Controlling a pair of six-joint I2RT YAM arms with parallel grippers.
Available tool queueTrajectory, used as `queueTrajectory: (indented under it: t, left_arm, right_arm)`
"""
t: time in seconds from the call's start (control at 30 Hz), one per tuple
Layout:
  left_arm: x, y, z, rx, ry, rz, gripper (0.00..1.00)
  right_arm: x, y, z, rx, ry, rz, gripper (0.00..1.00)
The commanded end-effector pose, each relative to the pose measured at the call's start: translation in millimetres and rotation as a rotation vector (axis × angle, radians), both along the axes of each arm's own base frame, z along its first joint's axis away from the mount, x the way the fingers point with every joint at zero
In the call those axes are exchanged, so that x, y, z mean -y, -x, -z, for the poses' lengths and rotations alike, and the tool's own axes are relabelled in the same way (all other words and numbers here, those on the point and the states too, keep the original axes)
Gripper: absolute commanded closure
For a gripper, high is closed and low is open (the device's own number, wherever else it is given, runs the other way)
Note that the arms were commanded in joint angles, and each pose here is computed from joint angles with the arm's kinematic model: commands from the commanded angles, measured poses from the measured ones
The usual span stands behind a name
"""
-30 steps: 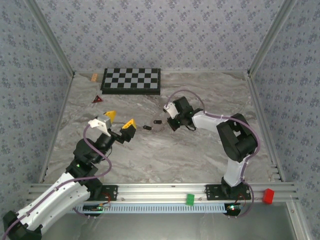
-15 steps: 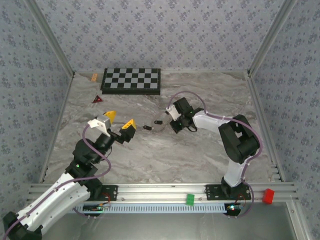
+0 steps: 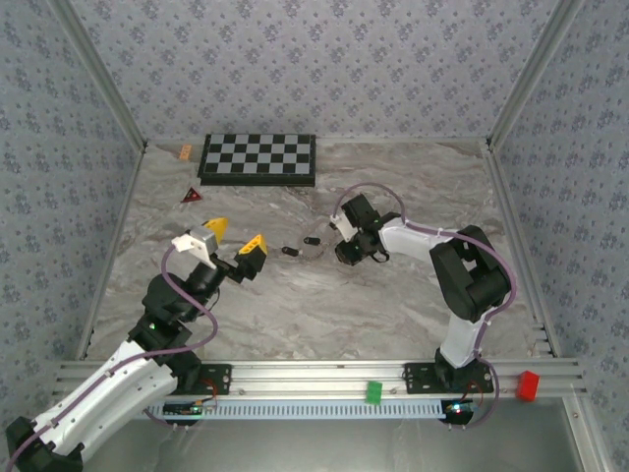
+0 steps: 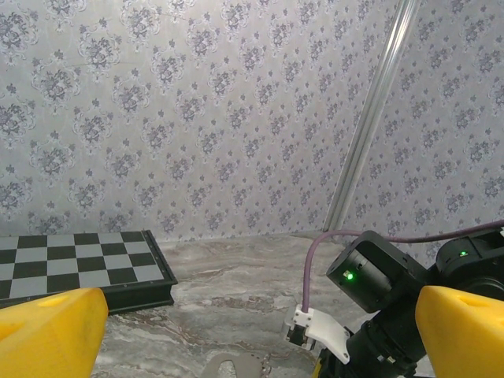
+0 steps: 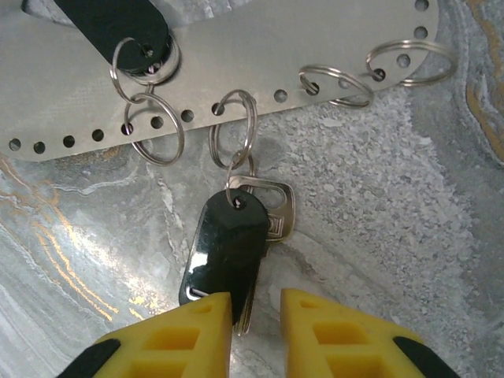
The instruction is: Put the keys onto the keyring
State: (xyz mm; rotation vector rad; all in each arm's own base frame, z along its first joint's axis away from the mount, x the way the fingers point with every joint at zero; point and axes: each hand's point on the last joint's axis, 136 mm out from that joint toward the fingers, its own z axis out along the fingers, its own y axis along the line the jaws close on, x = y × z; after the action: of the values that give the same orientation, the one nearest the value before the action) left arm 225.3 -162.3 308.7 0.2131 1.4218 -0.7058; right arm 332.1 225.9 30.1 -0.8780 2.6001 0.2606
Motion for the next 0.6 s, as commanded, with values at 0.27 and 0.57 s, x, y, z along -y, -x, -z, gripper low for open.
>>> queueTrajectory:
  t: [0.27, 0.57]
  left_arm:
    - [-2, 0, -10, 0.020, 0.032, -0.002, 0.00]
    - [2, -23, 10, -0.071, -0.046, -0.065, 0.00]
  right_arm:
    - [19, 20, -16, 0.011, -0.009, 0.081, 0.74]
    - [40, 24, -98, 0.277, -0.221, 0.236, 0.67]
